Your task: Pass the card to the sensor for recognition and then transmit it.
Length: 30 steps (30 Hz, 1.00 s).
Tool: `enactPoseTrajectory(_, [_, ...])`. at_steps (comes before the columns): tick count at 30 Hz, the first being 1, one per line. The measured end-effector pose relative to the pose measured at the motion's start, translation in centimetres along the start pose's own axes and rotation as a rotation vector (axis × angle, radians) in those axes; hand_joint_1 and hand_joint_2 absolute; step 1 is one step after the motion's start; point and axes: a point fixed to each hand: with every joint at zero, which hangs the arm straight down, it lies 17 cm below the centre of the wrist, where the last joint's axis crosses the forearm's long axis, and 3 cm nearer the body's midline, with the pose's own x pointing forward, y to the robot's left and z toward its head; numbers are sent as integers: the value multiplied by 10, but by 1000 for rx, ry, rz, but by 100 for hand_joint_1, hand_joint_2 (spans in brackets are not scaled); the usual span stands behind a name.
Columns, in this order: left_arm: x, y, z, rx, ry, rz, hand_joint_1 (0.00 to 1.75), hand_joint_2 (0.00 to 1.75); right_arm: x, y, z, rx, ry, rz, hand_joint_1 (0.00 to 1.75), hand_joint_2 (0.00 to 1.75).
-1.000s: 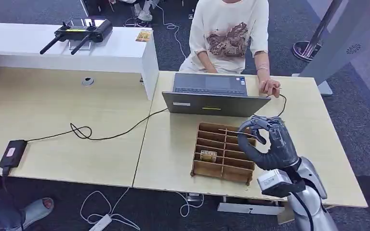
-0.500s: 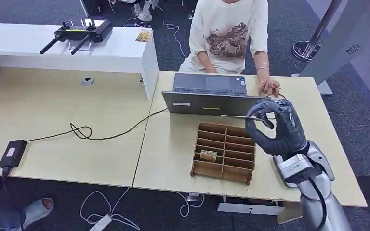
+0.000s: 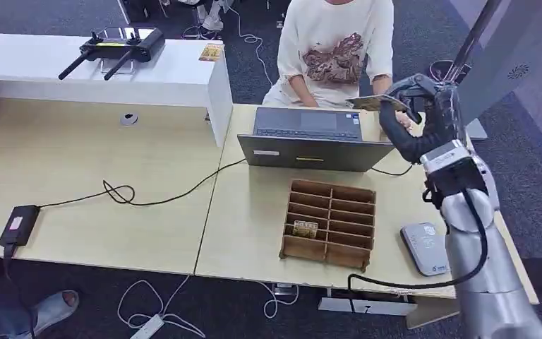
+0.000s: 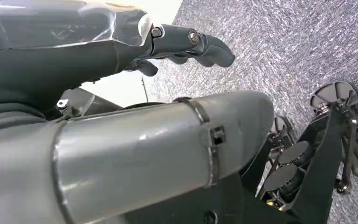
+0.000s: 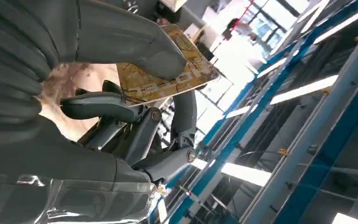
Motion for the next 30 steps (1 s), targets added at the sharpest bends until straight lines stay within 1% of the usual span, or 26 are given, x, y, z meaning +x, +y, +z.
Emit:
enactPoseTrajectory(5, [1, 1, 0, 4, -1, 0, 0, 0, -28, -3, -24, 27, 69, 122, 175, 175])
enactPoseTrajectory(9, [2, 2, 0, 8, -5, 6, 0, 0, -45, -14, -43, 15, 119, 200, 175, 175])
enactPoseTrajectory(10, [5, 5, -1, 22, -22, 10, 0, 0, -51, -22, -48, 0, 141, 235, 175, 175])
enactPoseTrajectory(13, [7, 10, -2, 40, -46, 17, 0, 0, -65, -33, -56, -10, 182, 302, 175, 175])
enactPoseTrajectory(18, [7, 11, -2, 42, -51, 20, 0, 0, -86, -54, -70, -9, 241, 410, 175, 175])
enactPoseTrajectory(21, [7, 11, -2, 42, -52, 21, 0, 0, -96, -62, -78, 5, 271, 448, 175, 175])
enactPoseTrajectory(28, [7, 12, -3, 43, -49, 21, 0, 0, -118, -68, -90, 53, 355, 536, 175, 175])
enactPoseTrajectory(30, [6, 12, -3, 44, -48, 21, 0, 0, -126, -66, -89, 70, 382, 550, 175, 175])
